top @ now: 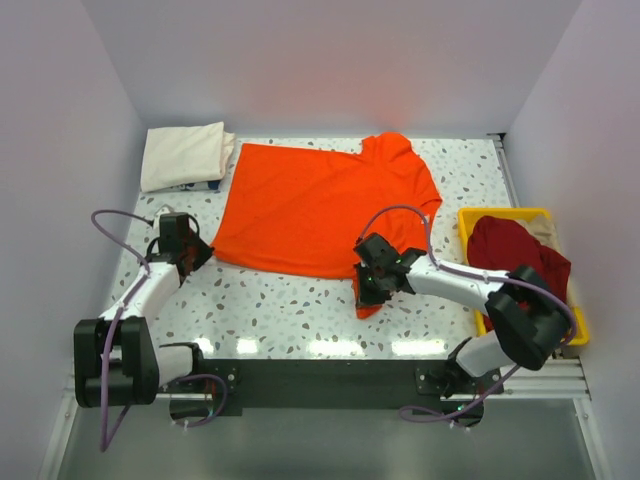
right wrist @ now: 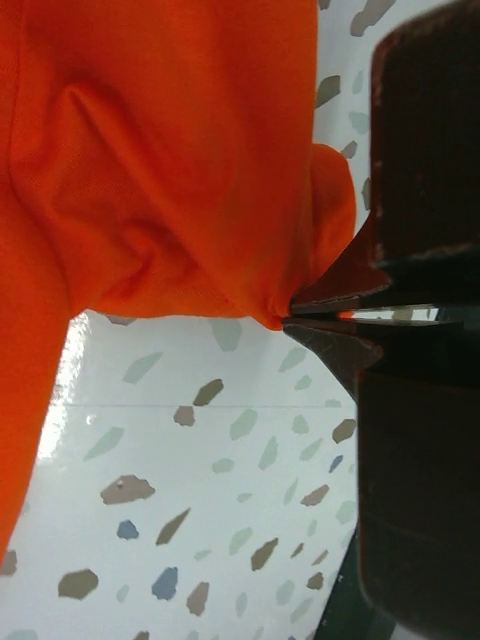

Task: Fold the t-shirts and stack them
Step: Flatten the tshirt out

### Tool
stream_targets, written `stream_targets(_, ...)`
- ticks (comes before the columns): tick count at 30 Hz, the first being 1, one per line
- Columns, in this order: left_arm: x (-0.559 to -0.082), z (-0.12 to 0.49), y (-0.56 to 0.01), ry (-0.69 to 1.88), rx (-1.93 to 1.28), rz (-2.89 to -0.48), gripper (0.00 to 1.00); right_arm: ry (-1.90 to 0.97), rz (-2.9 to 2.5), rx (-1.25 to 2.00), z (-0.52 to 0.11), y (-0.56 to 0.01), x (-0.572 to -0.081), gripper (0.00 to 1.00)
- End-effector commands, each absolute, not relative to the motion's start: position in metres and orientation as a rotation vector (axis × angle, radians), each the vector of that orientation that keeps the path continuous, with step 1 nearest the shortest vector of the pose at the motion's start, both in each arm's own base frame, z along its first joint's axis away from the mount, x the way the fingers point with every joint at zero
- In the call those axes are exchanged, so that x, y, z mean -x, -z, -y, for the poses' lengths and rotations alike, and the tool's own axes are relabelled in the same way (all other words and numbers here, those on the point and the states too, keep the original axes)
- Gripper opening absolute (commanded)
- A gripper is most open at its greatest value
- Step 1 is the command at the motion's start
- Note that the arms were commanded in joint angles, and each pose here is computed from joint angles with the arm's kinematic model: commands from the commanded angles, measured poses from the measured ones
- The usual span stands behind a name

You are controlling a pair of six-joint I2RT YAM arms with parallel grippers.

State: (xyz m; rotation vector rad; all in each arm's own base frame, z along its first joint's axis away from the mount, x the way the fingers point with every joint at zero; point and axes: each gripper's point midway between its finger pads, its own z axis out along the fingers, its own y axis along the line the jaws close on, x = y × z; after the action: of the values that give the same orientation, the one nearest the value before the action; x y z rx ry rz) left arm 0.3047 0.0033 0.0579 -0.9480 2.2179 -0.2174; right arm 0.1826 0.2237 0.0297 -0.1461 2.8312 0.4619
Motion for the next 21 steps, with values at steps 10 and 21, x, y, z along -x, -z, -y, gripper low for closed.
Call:
stream_targets(10,-0.326,0.005,-0.086,0.281,0.844,-2.199,0.0,-0.244,-2.507,-0.31,-0.13,-0.095,-0.256,0.56)
stream_targets(21,-0.327,0.007,-0.097,0.298,0.764,-2.226,0.0,-0.077,-2.455,-0.78,-0.047,-0.046,-0.3,0.45)
